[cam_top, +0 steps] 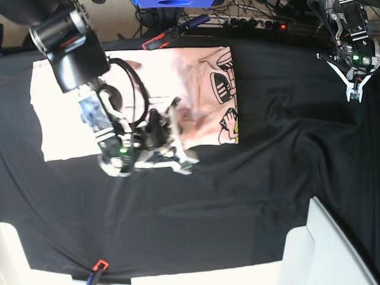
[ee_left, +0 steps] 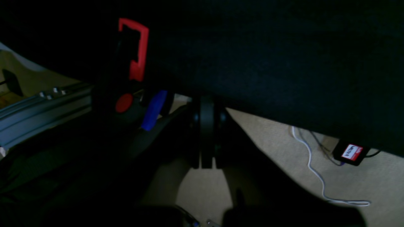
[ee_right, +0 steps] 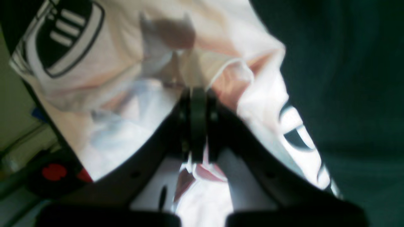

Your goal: Fold the T-shirt properly

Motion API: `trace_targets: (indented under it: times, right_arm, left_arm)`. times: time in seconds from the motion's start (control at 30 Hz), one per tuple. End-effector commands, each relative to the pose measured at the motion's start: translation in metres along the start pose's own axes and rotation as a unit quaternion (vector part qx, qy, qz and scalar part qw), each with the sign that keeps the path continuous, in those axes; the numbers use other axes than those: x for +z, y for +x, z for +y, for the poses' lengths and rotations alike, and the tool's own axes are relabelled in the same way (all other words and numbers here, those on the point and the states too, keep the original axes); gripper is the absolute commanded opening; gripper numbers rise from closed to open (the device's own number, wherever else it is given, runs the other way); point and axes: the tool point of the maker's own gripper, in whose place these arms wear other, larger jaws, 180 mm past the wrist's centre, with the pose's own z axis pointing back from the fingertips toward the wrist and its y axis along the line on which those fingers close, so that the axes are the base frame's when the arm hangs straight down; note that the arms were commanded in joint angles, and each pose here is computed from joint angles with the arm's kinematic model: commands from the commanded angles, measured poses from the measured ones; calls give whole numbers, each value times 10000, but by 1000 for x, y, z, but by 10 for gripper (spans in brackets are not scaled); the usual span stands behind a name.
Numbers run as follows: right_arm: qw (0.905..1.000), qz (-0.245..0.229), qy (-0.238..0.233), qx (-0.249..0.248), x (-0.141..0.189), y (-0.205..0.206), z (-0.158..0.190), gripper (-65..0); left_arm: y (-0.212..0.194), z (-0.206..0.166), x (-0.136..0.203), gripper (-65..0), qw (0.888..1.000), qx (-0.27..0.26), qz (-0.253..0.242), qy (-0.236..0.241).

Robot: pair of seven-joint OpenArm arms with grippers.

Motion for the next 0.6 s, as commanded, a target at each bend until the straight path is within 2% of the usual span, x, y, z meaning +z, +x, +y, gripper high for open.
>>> trace_targets:
  times: [0.0, 0.1, 0.5, 0.57]
  right_arm:
    - [9996, -276, -109, 22, 12, 16, -7, -650]
    - [9997, -193, -156, -81, 17, 1, -3, -650]
    - [9996, 21, -277, 63, 37, -50, 33, -650]
    - [9995, 17, -299, -96, 40, -59, 35, -650]
  left_arm:
    - [7, 13, 4, -650, 9998, -6, -114, 169]
    - [8, 15, 4, -650, 9997, -21, -114, 193]
    - [23, 15, 5, -650, 9995, 36, -257, 191]
    - [23, 15, 5, -650, 9995, 36, -257, 191]
